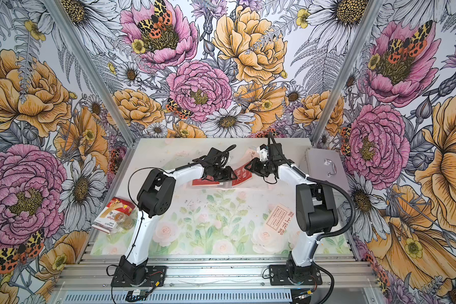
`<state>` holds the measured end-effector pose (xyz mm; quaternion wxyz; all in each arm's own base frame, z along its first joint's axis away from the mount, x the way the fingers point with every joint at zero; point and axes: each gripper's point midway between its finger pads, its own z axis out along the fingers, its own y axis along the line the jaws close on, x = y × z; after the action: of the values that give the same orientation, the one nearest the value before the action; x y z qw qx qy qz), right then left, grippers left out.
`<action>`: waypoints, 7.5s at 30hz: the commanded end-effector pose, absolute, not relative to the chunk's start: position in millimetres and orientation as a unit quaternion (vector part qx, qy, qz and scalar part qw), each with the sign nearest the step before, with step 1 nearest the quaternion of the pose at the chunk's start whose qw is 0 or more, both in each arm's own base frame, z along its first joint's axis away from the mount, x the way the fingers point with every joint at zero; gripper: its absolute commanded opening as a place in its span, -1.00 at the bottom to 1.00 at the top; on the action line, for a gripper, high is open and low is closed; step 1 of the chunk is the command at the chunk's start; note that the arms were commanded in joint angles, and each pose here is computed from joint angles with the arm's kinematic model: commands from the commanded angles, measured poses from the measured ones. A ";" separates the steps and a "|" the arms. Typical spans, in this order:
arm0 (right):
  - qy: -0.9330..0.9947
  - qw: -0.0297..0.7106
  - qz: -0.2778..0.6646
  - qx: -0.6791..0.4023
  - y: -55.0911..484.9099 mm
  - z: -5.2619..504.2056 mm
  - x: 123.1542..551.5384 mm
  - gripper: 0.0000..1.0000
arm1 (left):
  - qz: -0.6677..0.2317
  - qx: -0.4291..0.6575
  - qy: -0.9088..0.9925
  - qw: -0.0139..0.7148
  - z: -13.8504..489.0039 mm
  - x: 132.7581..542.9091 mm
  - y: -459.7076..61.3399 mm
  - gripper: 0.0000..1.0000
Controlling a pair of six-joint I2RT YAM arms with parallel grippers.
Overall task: Place the photos into the photo albums
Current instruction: Turn the page of the photo album at the center of the board, then move the photo to the center of the board.
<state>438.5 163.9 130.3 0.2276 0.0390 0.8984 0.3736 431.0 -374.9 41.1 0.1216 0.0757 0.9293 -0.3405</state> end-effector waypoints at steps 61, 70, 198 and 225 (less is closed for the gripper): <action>0.964 0.237 0.113 -0.050 214.5 152.8 455.9 -0.94 | -0.308 -0.024 0.925 0.220 85.4 433.4 -222.0 -0.25; 0.959 0.239 0.131 -0.071 255.0 157.2 462.1 -0.86 | -0.317 -0.044 0.920 0.228 84.5 429.7 -203.8 -0.24; 0.894 0.135 0.175 0.390 39.9 22.9 212.5 0.06 | -0.479 0.173 0.844 0.167 106.1 340.0 -373.6 -0.23; 0.907 0.181 0.273 0.265 118.1 62.3 296.4 0.06 | -0.475 0.158 0.850 0.164 106.0 336.9 -367.2 -0.23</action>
<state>281.9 114.9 38.7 0.1478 0.2922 0.9086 0.2592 334.3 -369.7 95.3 0.1497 0.1552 0.8580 -0.4662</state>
